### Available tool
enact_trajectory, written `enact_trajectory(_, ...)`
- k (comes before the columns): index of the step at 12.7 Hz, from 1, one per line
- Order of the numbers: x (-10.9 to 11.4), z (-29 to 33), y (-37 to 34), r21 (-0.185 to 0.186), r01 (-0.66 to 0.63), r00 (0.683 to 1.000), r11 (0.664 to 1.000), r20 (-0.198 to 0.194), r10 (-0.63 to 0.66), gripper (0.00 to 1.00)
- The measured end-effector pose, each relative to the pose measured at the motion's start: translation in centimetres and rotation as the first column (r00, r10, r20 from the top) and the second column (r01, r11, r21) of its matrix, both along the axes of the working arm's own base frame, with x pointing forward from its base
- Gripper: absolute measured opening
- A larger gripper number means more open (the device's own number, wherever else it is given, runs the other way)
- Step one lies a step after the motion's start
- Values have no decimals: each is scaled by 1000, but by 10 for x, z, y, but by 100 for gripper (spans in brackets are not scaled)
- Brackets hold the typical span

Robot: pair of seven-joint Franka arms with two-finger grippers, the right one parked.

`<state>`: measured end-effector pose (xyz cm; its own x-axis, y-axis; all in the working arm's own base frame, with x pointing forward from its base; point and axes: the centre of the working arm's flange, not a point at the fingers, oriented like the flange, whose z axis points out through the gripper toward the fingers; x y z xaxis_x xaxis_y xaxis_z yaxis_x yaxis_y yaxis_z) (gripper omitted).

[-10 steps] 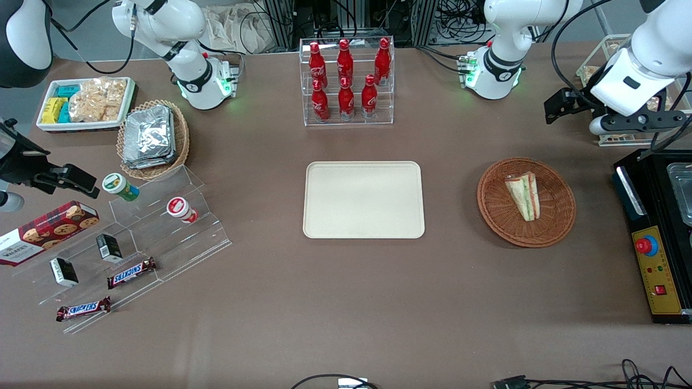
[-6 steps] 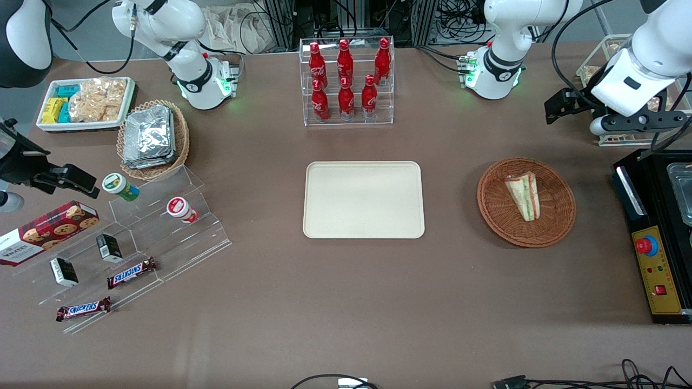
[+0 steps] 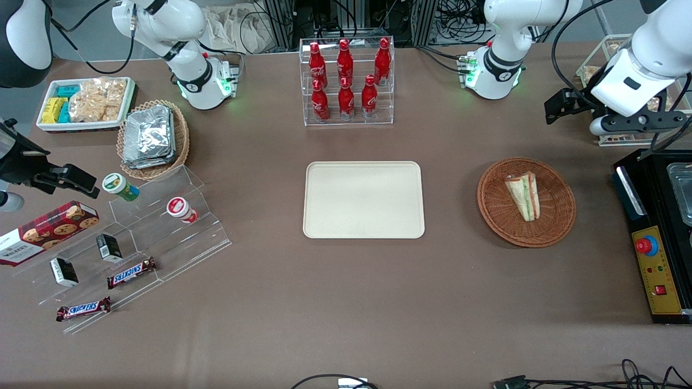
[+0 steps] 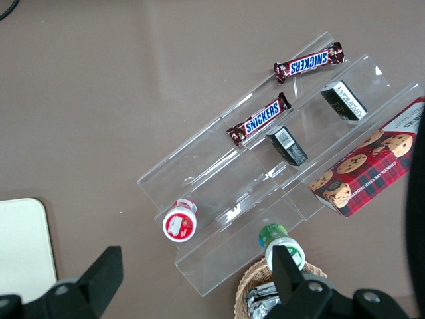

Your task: Place sandwich from basket to tray

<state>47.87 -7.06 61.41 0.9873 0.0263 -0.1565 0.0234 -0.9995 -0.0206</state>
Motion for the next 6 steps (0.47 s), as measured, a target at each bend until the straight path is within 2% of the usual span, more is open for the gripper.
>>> enact_trajectory(3,2,-16,1,8,-21,999,1000,-40,21,100)
enact_trajectory(5,4,-54,19,17,-74,994,997,-81,75,100)
enact_trajectory(6,5,-78,36,14,-109,991,994,-83,109,100)
